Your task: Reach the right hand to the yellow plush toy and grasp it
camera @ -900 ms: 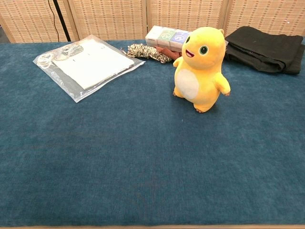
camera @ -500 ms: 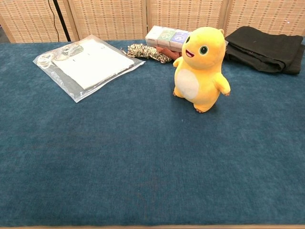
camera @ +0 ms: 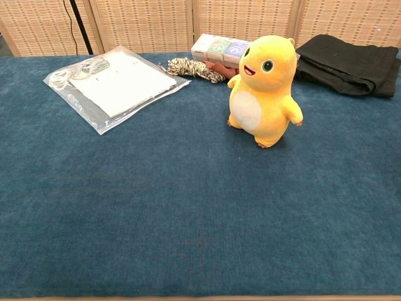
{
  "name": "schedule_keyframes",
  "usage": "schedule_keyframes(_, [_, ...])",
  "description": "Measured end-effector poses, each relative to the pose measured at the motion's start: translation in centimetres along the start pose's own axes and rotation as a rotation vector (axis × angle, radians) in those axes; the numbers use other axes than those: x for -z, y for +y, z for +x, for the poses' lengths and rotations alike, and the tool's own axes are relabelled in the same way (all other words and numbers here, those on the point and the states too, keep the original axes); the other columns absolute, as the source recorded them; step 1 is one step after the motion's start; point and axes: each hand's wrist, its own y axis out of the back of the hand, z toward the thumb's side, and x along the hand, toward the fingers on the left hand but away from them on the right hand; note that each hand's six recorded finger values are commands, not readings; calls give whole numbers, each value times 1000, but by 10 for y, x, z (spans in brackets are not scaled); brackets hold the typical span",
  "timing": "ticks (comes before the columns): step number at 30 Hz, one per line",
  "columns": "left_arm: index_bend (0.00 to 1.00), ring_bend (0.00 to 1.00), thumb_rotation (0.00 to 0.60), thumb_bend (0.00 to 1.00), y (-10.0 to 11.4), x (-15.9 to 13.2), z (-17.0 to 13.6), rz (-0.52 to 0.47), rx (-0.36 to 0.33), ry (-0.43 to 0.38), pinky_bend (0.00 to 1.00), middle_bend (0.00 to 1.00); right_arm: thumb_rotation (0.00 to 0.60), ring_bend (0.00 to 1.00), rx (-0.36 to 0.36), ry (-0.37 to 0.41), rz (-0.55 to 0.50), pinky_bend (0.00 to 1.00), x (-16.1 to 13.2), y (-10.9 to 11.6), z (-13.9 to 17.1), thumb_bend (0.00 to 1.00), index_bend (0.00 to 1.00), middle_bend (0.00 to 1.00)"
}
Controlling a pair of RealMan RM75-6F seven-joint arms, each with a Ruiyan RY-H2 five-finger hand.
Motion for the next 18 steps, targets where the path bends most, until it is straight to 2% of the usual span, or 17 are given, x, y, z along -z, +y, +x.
schedule_keyframes(4, [0, 0, 600, 0, 1, 2, 0, -1, -2, 7, 0, 0, 600, 0, 18, 25, -21, 0, -5, -14, -13, 0, 124, 0])
schedule_keyframes(9, [0, 0, 600, 0, 1, 3, 1, -3, -1, 14, 0, 0, 600, 0, 39, 44, -55, 0, -8, -35, -28, 0, 133, 0])
schedule_keyframes(18, [0, 0, 600, 0, 1, 5, 3, -4, -1, 25, 0, 0, 600, 0, 13, 123, -103, 0, -19, -69, -62, 0, 184, 0])
